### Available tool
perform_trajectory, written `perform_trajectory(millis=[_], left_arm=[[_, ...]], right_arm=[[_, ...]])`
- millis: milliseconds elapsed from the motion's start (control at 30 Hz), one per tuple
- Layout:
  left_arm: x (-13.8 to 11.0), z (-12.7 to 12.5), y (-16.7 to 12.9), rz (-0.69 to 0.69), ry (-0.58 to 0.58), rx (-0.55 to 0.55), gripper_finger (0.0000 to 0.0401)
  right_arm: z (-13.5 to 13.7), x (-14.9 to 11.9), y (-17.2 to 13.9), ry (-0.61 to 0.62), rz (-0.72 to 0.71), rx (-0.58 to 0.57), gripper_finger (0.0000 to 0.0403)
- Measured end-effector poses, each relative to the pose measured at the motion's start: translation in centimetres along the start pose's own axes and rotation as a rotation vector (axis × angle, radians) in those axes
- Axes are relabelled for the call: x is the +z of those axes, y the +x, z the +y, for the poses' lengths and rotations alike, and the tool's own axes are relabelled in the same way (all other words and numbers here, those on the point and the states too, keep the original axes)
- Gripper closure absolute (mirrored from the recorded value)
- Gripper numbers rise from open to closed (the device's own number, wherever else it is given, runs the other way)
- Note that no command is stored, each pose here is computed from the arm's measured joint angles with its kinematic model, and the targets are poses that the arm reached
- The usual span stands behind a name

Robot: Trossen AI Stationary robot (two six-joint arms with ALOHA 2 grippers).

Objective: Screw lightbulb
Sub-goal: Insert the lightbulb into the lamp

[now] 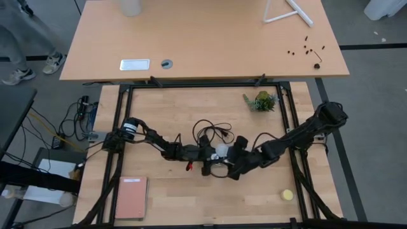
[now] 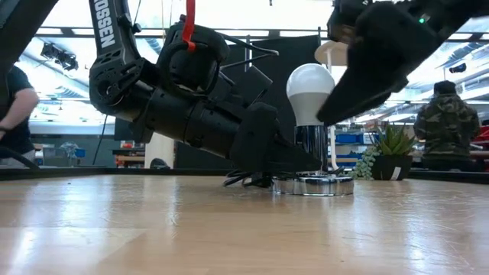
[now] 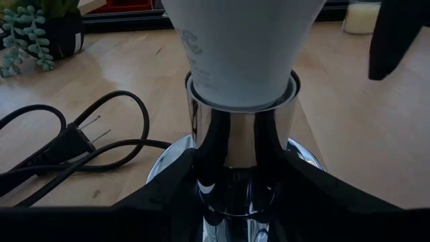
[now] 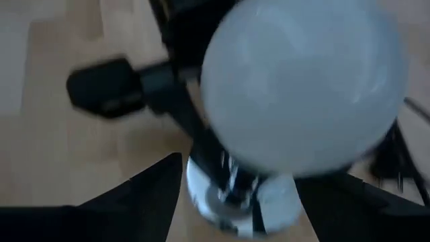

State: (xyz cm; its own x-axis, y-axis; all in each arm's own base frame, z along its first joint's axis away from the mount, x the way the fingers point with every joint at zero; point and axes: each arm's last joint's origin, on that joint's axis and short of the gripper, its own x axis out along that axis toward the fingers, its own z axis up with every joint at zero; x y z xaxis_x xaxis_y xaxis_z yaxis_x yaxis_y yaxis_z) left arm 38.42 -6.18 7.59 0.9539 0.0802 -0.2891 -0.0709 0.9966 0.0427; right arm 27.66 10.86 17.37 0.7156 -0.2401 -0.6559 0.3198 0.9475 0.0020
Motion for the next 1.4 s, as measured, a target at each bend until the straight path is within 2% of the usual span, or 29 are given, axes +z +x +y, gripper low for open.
perform_trajectory(millis=[100, 233, 467, 600, 733, 1067, 1300, 1400], left_arm=[[0.0, 0.0, 0.0, -0.003, -0.001, 0.000, 0.0206], [0.0, 0.0, 0.0, -0.002, -0.002, 0.000, 0.0206], [0.0, -0.2, -0.1, 0.002, -0.015, -0.015, 0.0206], [0.0, -0.2, 0.0, 0.002, -0.016, -0.015, 0.0206], [-0.1, 0.1, 0.0, 0.004, -0.031, 0.022, 0.0206], [-0.1, 0.2, 0.0, 0.006, -0.024, 0.023, 0.0206], [-0.1, 0.1, 0.0, 0.006, -0.021, 0.018, 0.0206], [-0.1, 0.1, 0.0, 0.006, -0.020, 0.016, 0.0206]], right_arm=[[-0.3, 0.2, 0.5, -0.027, -0.057, -0.005, 0.0111], [-0.4, 0.6, 0.6, -0.040, -0.054, 0.010, 0.0114], [0.5, 1.1, -1.7, -0.014, 0.012, 0.079, 0.0125], [1.4, 1.1, -2.6, 0.023, 0.037, 0.142, 0.0133], [2.6, 1.0, -3.4, 0.072, 0.072, 0.258, 0.0139], [1.0, 0.0, -2.9, -0.003, 0.140, 0.081, 0.0147], [-1.7, 0.5, -1.4, -0.005, 0.329, 0.146, 0.0118], [-2.4, 2.0, -1.4, -0.058, 0.364, 0.154, 0.0104]])
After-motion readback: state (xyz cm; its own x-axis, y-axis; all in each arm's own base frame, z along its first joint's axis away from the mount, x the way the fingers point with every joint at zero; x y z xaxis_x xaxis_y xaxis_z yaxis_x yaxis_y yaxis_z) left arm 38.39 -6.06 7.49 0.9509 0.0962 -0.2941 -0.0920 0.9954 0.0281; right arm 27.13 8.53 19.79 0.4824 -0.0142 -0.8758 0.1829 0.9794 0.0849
